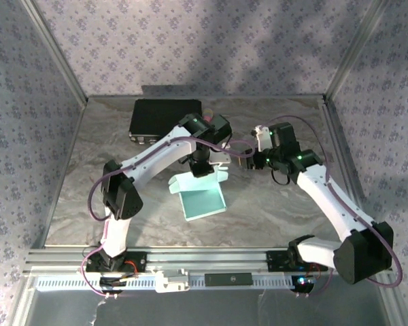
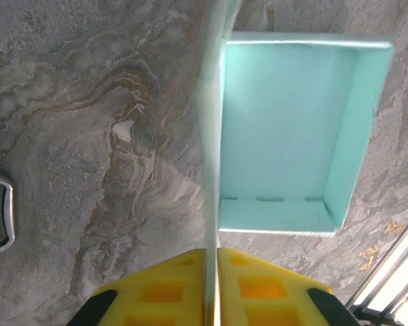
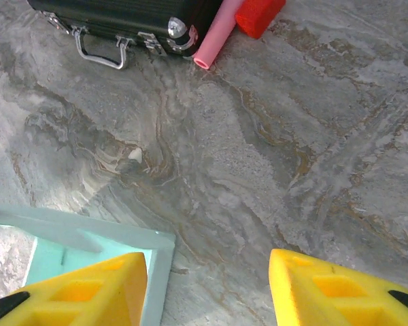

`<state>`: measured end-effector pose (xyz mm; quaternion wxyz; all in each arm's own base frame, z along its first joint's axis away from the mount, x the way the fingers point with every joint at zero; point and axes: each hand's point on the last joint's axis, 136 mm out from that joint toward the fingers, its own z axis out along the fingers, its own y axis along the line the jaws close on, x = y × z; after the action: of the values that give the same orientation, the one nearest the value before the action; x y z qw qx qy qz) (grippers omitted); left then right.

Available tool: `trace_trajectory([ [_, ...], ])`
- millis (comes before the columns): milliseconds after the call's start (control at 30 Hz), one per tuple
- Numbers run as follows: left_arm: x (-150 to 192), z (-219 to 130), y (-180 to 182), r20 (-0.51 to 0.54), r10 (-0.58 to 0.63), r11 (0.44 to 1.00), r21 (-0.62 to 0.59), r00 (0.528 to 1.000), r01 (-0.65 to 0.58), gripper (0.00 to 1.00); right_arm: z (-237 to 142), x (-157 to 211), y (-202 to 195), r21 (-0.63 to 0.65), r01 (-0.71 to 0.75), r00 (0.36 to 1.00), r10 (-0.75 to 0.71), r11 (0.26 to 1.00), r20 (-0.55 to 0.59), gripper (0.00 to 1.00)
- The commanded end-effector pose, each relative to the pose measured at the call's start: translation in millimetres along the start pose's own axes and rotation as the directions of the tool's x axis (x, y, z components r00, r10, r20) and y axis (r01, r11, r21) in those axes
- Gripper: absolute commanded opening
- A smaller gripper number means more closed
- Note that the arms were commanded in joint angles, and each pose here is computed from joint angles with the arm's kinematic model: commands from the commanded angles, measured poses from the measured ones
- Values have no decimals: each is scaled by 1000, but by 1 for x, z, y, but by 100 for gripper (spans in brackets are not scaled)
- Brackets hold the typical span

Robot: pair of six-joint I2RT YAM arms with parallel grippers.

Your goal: Fold the paper box

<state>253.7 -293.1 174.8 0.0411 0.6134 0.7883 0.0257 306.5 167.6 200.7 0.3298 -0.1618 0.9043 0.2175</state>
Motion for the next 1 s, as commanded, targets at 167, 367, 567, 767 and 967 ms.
trace_trajectory([
  [167, 0, -16, 10, 104, -22, 996, -80, 994, 30, 27, 7, 5, 15, -42, 60, 998, -61, 997, -29, 54],
  [367, -8, -63, 14, 290, -92, 985, -115, 952, 130, 100, 7, 10, 27, -24, 121, 990, -123, 992, -70, 54],
  [567, 6, -97, 33, 434, -249, 933, -134, 866, 335, 100, 12, 11, 33, -22, 161, 979, -162, 987, -120, 56],
  [767, 52, -142, 64, 700, -548, 762, 192, 458, 618, 100, 23, 11, 48, -34, 261, 939, -262, 965, -225, 56],
  [967, 98, -101, 50, 516, -727, 643, 282, 453, 712, 84, 39, 21, 52, -51, 324, 904, -325, 945, -279, 55],
])
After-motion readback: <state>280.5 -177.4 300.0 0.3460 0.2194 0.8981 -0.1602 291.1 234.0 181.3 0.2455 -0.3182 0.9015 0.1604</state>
